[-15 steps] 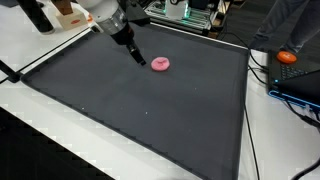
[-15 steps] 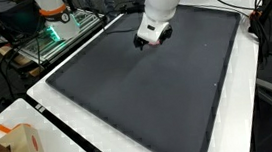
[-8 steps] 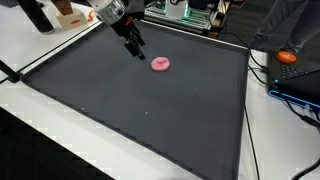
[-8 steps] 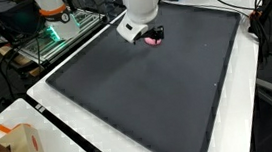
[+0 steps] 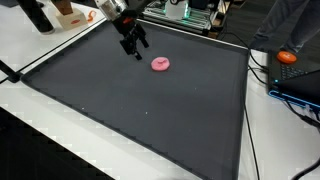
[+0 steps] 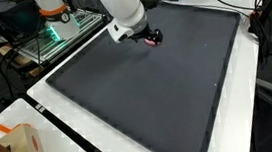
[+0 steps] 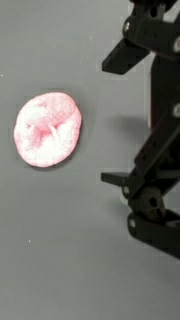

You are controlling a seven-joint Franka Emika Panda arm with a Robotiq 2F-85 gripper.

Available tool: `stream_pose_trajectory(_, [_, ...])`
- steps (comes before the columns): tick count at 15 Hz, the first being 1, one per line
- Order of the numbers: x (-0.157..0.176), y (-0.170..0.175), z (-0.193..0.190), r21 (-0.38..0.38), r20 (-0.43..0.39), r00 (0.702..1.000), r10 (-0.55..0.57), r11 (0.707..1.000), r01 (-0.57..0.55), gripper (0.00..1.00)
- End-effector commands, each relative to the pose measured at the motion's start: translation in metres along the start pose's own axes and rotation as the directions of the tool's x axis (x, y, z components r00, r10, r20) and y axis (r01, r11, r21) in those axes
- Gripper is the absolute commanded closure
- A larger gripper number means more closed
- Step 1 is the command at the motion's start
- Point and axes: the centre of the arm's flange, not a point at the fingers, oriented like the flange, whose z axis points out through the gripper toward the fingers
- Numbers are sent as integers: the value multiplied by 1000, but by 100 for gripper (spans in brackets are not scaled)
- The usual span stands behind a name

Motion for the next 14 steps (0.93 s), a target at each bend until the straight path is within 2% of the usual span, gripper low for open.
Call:
stream_pose_trajectory(1, [-8,16,0,45,5,999,34,998,-34,0])
stream_pose_trajectory(5, [-17,16,-4,30,0,1000,18,999,-18,0])
stream_pose_trajectory(9, [-42,11,-18,20,-20,1000,-19,1000,19,0])
stream_pose_trajectory(12, [-69,6,-29,0,-63,997,-50,999,50,0])
stream_pose_trajectory(14, [-90,1,-35,-30,-120,989,-85,996,82,0])
